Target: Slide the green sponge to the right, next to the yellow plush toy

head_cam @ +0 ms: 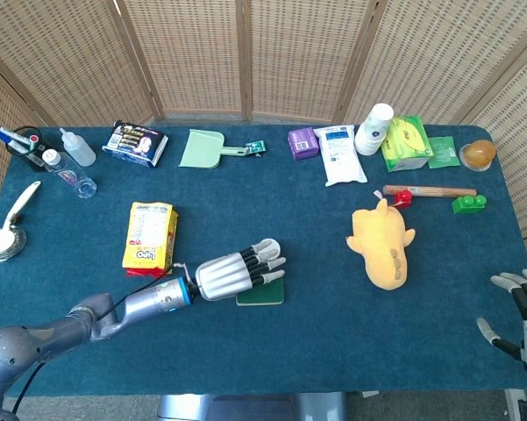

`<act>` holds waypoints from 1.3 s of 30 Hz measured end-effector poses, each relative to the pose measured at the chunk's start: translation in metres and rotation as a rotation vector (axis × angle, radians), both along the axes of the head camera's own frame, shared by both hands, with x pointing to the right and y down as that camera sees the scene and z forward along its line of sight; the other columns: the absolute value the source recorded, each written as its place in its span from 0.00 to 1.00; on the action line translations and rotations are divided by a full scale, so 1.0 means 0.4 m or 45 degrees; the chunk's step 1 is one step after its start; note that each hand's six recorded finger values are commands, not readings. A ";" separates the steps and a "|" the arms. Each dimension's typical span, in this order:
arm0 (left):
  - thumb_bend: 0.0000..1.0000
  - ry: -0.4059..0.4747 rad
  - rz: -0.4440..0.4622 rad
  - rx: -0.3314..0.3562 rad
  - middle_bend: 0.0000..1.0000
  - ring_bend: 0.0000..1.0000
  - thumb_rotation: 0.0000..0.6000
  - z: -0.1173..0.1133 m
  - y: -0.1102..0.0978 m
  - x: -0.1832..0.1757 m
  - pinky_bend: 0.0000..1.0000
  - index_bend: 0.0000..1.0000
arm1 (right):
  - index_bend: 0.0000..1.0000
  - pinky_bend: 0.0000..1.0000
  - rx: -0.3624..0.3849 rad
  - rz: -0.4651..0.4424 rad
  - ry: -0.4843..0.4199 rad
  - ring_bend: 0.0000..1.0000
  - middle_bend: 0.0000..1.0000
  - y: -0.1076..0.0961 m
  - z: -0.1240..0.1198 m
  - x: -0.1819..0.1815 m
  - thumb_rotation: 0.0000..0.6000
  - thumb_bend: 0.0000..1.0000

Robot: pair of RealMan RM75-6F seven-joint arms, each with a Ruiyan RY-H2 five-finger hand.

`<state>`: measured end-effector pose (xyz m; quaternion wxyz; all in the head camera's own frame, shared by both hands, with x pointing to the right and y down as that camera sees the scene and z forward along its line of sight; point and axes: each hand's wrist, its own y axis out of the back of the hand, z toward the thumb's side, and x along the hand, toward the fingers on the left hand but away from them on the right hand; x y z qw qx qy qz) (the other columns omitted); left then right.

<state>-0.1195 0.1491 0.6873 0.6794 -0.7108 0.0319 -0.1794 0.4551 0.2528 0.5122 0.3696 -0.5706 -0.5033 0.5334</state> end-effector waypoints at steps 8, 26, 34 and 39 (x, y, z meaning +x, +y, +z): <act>0.11 0.024 -0.032 -0.013 0.00 0.00 0.82 0.008 -0.001 0.058 0.00 0.00 | 0.27 0.24 0.005 0.008 -0.002 0.15 0.29 0.006 -0.003 0.008 1.00 0.25; 0.11 0.072 -0.089 -0.053 0.00 0.00 0.82 0.011 -0.013 0.136 0.00 0.00 | 0.27 0.24 0.015 0.027 -0.006 0.15 0.29 0.013 -0.009 0.019 1.00 0.25; 0.11 0.117 -0.134 -0.124 0.00 0.00 0.81 -0.011 -0.017 0.110 0.00 0.00 | 0.27 0.24 0.009 0.018 -0.009 0.15 0.29 0.009 -0.003 0.015 1.00 0.25; 0.11 0.168 -0.157 -0.122 0.00 0.00 0.82 -0.046 -0.028 0.086 0.00 0.00 | 0.27 0.24 0.014 0.013 -0.013 0.15 0.29 0.006 -0.004 0.011 1.00 0.25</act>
